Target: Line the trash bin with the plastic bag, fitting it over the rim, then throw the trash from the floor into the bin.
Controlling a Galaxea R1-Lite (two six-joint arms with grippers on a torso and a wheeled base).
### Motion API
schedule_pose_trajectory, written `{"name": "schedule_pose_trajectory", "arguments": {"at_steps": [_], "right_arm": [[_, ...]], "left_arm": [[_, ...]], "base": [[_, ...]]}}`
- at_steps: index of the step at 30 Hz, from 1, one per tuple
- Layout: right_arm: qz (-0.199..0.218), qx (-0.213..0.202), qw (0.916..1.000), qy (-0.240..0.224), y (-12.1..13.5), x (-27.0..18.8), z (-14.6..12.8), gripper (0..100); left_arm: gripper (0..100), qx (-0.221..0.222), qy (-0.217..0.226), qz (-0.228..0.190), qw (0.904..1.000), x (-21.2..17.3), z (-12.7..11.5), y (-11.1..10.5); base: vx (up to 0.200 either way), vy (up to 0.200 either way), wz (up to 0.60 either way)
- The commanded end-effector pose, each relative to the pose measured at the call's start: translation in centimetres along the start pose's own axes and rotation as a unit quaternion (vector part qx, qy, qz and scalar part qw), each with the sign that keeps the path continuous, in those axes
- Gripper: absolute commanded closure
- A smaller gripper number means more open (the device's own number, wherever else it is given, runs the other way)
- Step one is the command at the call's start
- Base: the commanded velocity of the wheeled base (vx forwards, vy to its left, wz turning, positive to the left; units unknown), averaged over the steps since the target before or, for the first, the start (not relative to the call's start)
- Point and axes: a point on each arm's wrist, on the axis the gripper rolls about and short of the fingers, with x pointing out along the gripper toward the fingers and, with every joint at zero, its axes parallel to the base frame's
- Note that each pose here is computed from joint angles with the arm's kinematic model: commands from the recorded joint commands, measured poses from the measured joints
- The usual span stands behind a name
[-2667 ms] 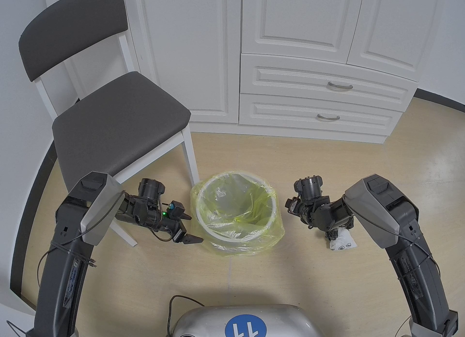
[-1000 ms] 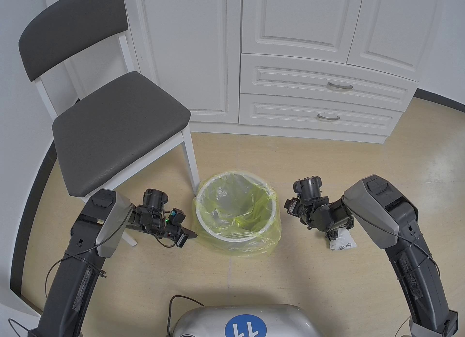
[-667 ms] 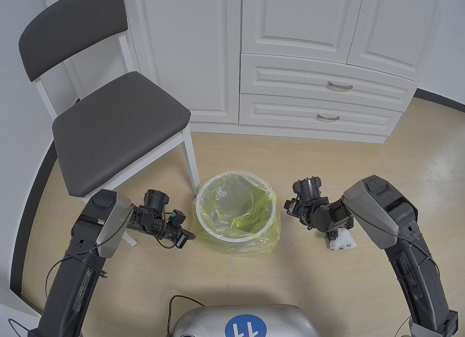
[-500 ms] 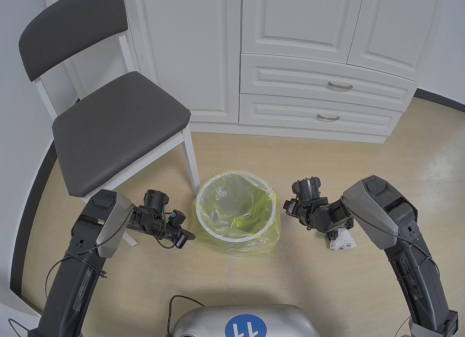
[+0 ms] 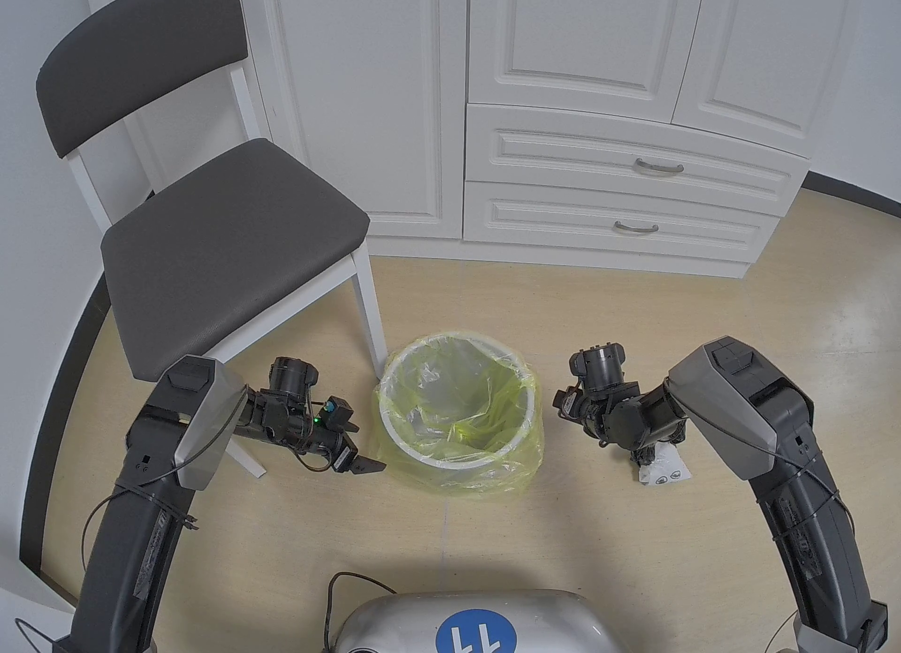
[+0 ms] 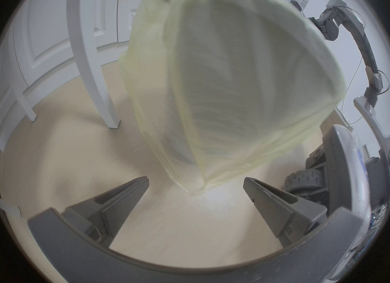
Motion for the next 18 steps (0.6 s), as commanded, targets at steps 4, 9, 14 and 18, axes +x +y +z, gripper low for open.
{"name": "schedule_pose_trajectory", "arguments": {"at_steps": [4,9,14,18], "right_arm": [[-0.004,0.008,0.9996,-0.027,-0.8,-1.1,3.5,0],[-0.011,0.015,0.9990,-0.040,-1.9,-1.0,5.1,0],[-0.011,0.017,0.9981,-0.058,-2.4,-0.5,6.3,0],[0.004,0.024,0.9975,-0.066,-1.8,-0.5,6.1,0]], "left_arm": [[0,0.024,0.006,0.041,0.9989,-5.1,2.9,-1.3],[0,0.030,0.041,0.097,0.9940,-5.1,2.7,-1.4],[0,0.029,0.054,0.099,0.9932,-6.4,3.1,-2.5],[0,0.027,0.077,0.121,0.9893,-7.9,2.6,-3.7]], "base": [[0.000,0.000,0.00],[0.000,0.000,0.00],[0.000,0.000,0.00],[0.000,0.000,0.00]]}}
